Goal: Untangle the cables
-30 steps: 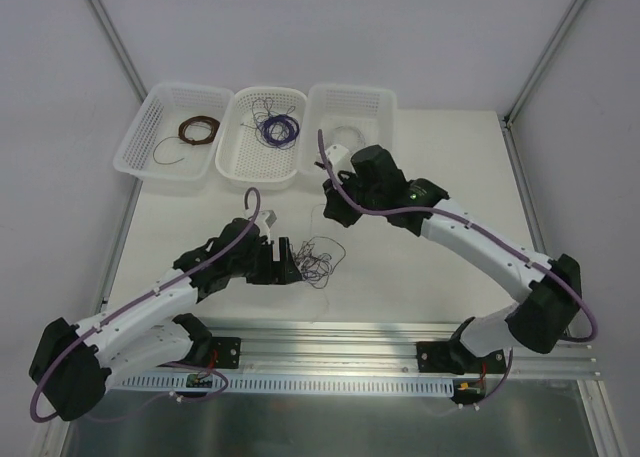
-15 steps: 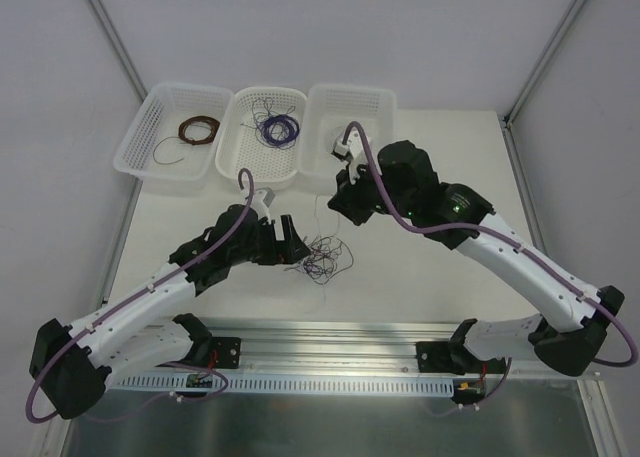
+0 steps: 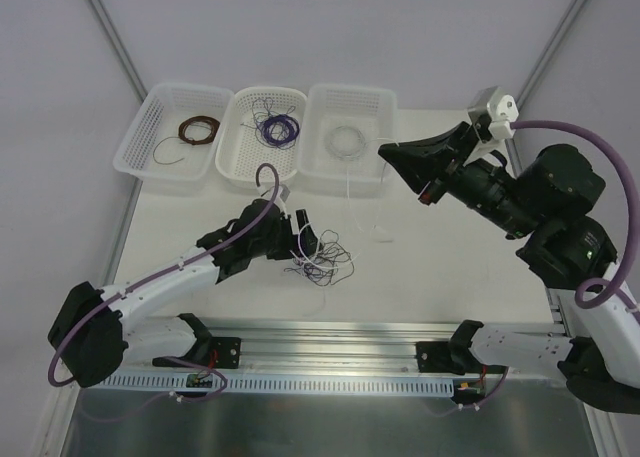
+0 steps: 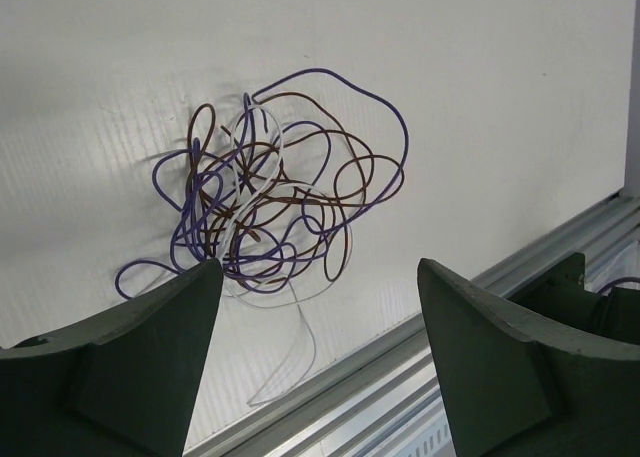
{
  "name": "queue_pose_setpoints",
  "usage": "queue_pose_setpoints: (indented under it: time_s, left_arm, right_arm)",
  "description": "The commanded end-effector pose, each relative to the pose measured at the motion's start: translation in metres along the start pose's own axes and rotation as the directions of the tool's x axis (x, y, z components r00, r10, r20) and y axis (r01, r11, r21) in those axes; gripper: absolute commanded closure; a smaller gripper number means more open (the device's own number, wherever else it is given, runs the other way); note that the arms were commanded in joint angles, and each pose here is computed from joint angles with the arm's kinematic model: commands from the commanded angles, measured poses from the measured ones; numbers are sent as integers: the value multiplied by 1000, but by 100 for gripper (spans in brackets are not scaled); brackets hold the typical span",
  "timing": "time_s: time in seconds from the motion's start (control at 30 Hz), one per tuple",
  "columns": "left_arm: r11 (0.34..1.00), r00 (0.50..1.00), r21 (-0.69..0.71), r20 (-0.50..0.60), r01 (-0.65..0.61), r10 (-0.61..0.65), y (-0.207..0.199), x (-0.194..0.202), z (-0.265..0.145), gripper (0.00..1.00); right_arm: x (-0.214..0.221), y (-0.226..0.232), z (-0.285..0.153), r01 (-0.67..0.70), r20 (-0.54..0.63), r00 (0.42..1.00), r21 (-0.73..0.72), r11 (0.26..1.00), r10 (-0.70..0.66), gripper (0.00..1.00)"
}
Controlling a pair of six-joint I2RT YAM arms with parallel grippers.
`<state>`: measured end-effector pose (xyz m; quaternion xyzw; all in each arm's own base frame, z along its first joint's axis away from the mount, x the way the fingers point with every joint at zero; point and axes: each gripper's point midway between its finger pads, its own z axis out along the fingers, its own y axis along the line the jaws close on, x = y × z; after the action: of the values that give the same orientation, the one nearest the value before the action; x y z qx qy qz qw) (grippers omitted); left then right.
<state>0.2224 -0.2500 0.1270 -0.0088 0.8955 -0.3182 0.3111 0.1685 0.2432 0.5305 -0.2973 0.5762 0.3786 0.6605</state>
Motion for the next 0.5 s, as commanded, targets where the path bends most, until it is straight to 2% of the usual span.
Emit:
queue_pose_setpoints:
  time_s: [0.0,0.13,0.23,0.4,0.47]
  left_arm:
    - [999,1000,36,27,-3,2,-19,-12,7,21]
    - [1000,1000,-2,24,11,-11,-7,-4,10,21]
    - [997,998,-77,66,14,-8,11,-9,6,19]
    - [986,997,-162,72,22,-10,33,-29,-9,15]
    - [981,997,-183,61,58,-47,48,-38,-16,10]
  right_arm:
    - [11,-26,9,28,-29,999,136,990,-24,99]
    - [41,-61,-3,93,-128,990,300,949,-57,99]
    - [67,-80,-4,105,-204,979,363,926,-31,99]
    - [94,-99,3,66,-259,965,393,917,42,99]
    - [99,-110,10,73,-270,962,410,909,44,99]
